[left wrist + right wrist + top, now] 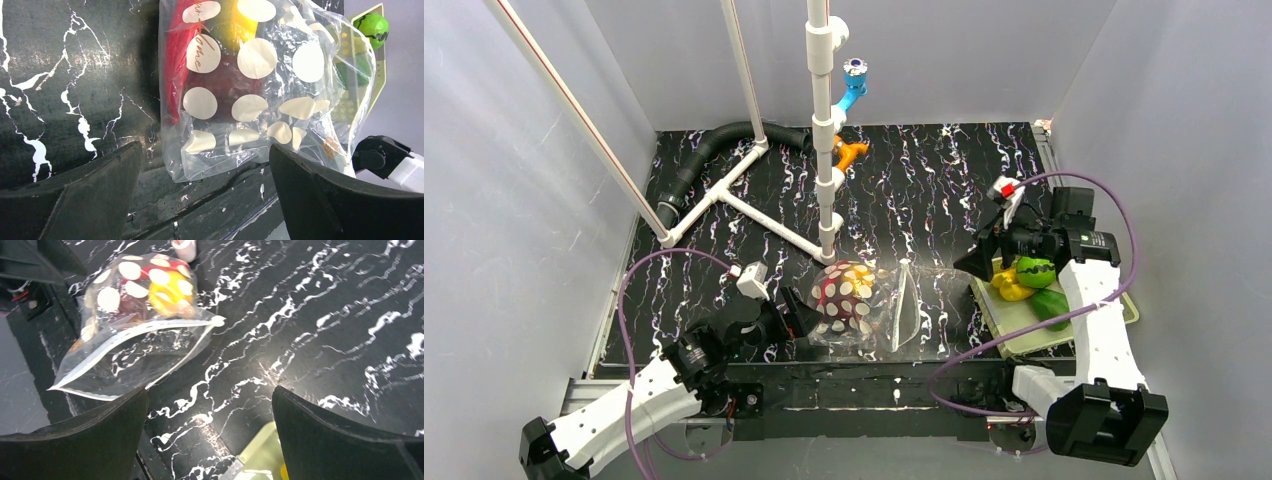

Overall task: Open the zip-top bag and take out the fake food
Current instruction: Place the fake fruit in the bin.

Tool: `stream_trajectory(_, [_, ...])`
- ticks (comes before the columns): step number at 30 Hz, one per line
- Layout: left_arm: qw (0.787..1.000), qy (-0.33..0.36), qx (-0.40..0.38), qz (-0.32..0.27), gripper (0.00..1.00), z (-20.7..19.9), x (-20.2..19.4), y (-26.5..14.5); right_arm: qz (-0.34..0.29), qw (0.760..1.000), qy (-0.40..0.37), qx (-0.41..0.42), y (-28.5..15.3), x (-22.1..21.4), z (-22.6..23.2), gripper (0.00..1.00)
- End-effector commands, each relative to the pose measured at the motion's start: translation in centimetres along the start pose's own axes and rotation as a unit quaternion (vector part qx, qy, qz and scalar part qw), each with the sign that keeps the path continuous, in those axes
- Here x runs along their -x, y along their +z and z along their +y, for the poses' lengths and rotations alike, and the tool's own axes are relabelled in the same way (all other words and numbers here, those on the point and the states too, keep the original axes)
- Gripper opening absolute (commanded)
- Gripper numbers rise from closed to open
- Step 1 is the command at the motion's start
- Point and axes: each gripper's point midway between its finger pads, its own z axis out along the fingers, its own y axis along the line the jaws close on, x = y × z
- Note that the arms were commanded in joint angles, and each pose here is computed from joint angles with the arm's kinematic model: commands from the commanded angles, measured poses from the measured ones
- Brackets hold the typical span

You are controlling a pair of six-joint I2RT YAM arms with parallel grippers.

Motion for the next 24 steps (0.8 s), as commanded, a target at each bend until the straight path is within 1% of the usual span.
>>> stream_trajectory(1, [1.000, 0.001, 0.011, -0.009, 0.98, 0.6, 0.2, 0.0, -0.005, 0.999, -0.042, 0.031, 0.4, 2.0, 2.0, 0.98])
stream_trajectory(14, [1.000, 0.000, 0.010, -0.011, 0.98, 0.6, 0.3, 0.0, 0.020, 0.989, -0.074, 0.124, 3.4, 0.9, 6.4, 0.98])
stream_trajectory(24, [1.000, 0.000, 0.008, -0.011, 0.98, 0.6, 0.2, 0.1, 0.028, 0.986, -0.083, 0.142, 4.1, -0.1, 7.2, 0.98])
